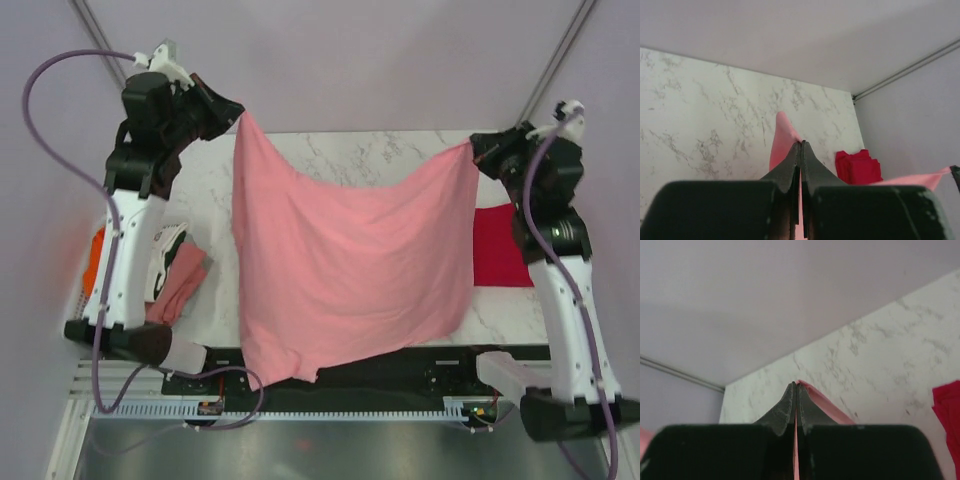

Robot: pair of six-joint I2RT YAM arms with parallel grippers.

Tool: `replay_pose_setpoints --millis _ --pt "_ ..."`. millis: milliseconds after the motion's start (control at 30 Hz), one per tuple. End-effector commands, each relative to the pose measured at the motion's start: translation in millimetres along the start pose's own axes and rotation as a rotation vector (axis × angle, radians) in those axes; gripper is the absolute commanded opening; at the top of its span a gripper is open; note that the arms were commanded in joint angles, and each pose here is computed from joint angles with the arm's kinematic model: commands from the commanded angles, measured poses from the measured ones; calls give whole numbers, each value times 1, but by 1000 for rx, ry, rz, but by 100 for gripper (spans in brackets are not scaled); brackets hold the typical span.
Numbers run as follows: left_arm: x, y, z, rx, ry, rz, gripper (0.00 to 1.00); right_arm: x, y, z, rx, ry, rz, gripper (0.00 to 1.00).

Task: Fold and stack the t-shirts
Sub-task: Flatten the tshirt out

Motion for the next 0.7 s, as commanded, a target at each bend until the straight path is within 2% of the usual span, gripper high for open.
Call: replay_pose_setpoints --millis 0,133,167,233,267,367,467,533,667 --pt "8 -22 40 -18 -106 -122 2 50 18 8 29 85 109 0" --pt "-25 -75 89 71 -316 -299 2 65 34 44 14 -1 117 0" --pt "-23 -77 95 75 -340 -306 2 62 42 61 14 -48 136 0" --pt "-31 -86 108 96 -397 -366 2 77 43 64 30 -40 145 0" --pt "-25 -83 110 94 -398 -371 2 80 47 71 36 -55 162 0" --pt "1 -68 109 115 -390 -377 2 111 45 56 76 -10 200 0" --pt "38 -41 97 121 -352 -336 2 148 28 27 105 59 168 0" --pt "62 -20 86 125 -304 -283 2 159 20 13 110 86 159 0" --pt "89 16 56 137 -205 -241 2 178 -11 -42 119 200 111 0"
Point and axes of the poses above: each gripper's point midway between its finger pads, its own x axis out along the fingers, its own y axis along the line the jaws close on, z = x × y, the point moved 10 cm from there along -x, back along the fingers, and after that the axes turned 10 degrees about -x, right-handed, at the moved point
